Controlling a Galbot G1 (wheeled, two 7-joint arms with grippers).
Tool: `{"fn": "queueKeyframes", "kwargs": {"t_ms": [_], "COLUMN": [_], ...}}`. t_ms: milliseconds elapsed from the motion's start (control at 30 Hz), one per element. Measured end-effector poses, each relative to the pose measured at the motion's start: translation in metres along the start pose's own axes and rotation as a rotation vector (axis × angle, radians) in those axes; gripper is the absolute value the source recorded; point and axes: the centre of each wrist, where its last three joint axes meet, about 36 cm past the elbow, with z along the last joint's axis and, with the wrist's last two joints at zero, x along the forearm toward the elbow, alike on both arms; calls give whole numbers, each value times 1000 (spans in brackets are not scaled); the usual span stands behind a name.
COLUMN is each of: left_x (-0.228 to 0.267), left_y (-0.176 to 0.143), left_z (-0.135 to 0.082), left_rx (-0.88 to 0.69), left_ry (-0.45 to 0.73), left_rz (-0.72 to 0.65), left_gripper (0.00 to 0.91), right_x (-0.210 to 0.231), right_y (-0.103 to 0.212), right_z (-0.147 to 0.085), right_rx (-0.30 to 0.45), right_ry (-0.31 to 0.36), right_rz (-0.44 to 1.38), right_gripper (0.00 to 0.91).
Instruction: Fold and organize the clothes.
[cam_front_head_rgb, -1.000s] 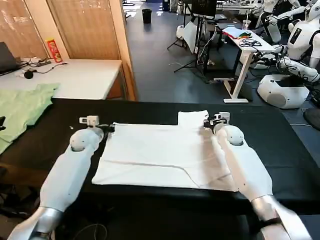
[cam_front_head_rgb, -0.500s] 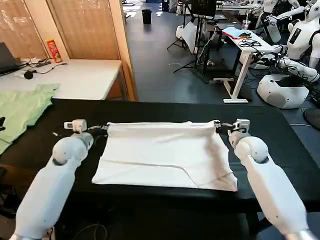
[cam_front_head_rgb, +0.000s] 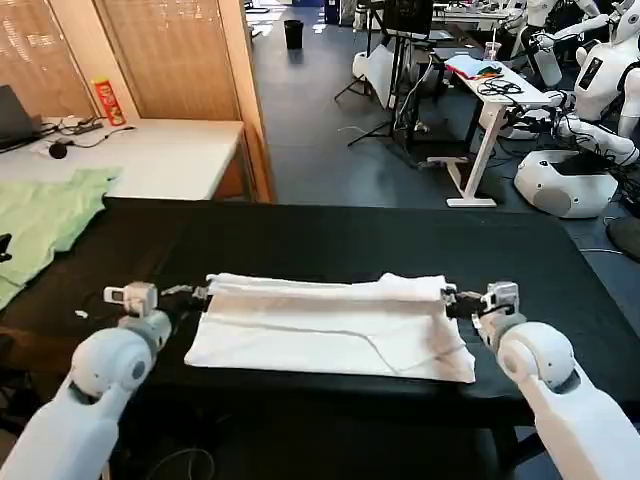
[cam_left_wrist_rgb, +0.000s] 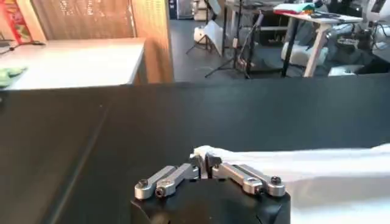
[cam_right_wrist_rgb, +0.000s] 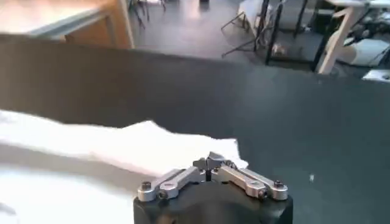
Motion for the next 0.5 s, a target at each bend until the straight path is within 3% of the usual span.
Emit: {"fn": "queueKeyframes", "kwargs": {"t_ms": [300, 367, 400, 433, 467, 500], "left_x": [16, 18, 18, 19, 19, 19], "left_y": [4, 2, 1, 1, 0, 0], "left_z": [21, 26, 28, 31, 34, 37], "left_rx": [9, 12, 12, 11, 9, 12], "left_ry": [51, 65, 71, 78, 86, 94], "left_rz": [-18, -18, -20, -25, -31, -37], "left_gripper": [166, 224, 478, 878, 878, 878], "right_x": [4, 5, 6, 7, 9, 11], "right_y": [4, 5, 5, 4, 4, 4], "right_z": [10, 11, 11, 10, 10, 11], "right_rx": [5, 3, 3, 3, 4, 4], "right_ry": [22, 23, 21, 19, 17, 18], "right_rz": [-7, -10, -14, -14, -13, -10], "right_gripper": [78, 117, 302, 458, 878, 878]}}
